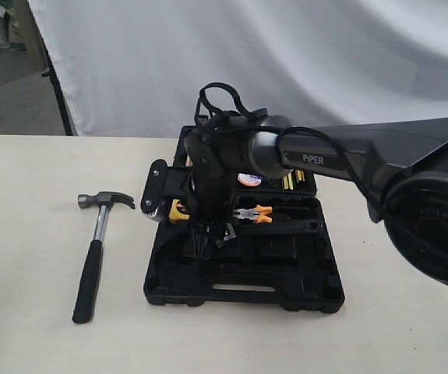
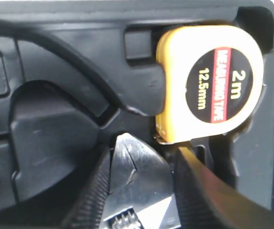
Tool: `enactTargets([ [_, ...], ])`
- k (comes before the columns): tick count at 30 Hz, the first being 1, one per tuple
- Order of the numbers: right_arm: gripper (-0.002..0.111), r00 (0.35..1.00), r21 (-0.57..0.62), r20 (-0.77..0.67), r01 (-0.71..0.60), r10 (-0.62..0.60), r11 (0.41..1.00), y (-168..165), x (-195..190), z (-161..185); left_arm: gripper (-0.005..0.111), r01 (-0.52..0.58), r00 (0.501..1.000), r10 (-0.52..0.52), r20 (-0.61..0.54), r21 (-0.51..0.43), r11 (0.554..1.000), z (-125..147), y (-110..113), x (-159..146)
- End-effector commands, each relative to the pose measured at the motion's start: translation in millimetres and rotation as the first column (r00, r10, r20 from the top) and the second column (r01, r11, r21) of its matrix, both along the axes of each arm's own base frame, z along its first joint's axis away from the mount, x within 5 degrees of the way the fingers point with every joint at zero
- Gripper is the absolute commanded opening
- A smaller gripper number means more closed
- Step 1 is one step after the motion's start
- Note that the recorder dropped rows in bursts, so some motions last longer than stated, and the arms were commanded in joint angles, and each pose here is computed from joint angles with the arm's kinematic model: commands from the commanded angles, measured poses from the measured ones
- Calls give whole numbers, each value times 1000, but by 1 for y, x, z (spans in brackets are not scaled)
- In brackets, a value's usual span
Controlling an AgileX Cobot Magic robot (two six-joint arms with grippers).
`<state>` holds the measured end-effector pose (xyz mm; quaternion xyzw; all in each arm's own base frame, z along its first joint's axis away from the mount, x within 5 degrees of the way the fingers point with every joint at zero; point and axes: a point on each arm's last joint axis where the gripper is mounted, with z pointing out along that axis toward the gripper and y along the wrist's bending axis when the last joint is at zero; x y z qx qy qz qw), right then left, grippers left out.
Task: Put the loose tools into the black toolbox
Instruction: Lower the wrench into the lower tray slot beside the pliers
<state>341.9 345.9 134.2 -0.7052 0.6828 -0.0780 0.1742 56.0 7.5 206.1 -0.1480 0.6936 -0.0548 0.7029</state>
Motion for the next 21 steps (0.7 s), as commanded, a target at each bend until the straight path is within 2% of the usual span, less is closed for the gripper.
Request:
enactTargets([
  [1, 0, 999, 11, -34, 42, -41, 999, -1, -2, -5, 1, -26, 1000, 26, 13, 1, 1000, 2, 1, -1],
  [17, 0, 993, 45, -58, 109, -106, 993, 0, -3, -3, 1, -26, 1000, 26, 13, 1, 1000, 2, 1, -1],
  [19, 5, 993, 44, -59, 109, -106, 993, 0, -3, -4, 1, -26, 1000, 26, 13, 1, 1000, 2, 1, -1],
  [21, 19, 992, 45, -59, 111, -108, 993, 0, -3, -4, 1, -26, 1000, 26, 13, 1, 1000, 2, 1, -1],
])
